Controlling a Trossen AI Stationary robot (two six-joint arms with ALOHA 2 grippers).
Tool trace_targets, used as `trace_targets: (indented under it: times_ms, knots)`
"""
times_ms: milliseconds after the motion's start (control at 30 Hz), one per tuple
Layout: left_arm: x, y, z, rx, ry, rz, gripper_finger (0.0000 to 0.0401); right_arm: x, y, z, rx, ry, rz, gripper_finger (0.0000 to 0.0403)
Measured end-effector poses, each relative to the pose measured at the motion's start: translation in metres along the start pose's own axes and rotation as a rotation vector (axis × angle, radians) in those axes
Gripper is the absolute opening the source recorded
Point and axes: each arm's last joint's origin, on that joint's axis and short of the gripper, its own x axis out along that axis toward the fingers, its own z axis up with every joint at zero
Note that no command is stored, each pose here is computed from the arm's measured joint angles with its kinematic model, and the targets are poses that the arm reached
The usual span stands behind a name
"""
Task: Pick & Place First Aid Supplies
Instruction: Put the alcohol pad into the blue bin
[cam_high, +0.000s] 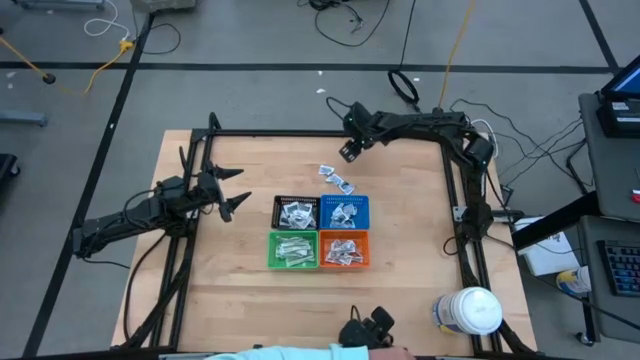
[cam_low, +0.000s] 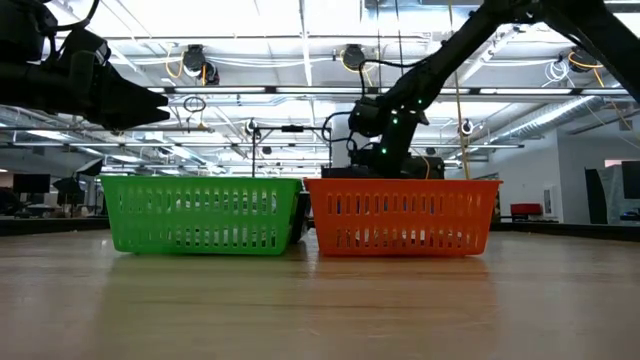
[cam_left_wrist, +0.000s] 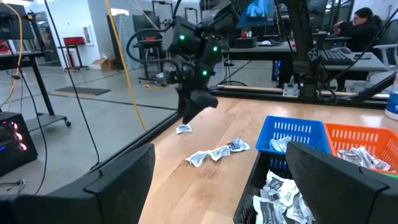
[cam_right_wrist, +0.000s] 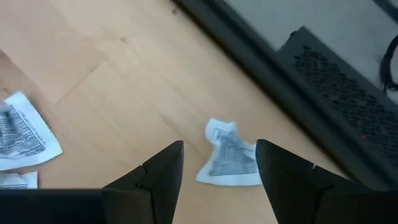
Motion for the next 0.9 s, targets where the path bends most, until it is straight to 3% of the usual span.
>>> trace_targets:
  times_ms: [133,367,467,667,900]
  knots:
    - [0.0,0.0,0.0,0.0,0.0,0.001,0.0365,0.012,0.003,-0.006,0.019,0.042,0.004,0.0196]
    - [0.0,0.0,0.0,0.0,0.001,0.001,0.0365,0.026,0.004,-0.011,0.135,0.1,0.117,0.0186]
    - [0.0,0.0,0.0,0.0,0.0,0.001,0.0365,0.026,0.004,-0.013,0.171,0.117,0.109,0.0146]
    - [0.0,0.0,0.0,0.0,0.001,0.0,0.0365,0.026,0.005,-0.013,0.174,0.131,0.151,0.0015]
    - [0.0,0.0,0.0,0.0,0.0,0.001,0.0365,0.014,0.008,-0.011,0.164,0.131,0.238,0.0002]
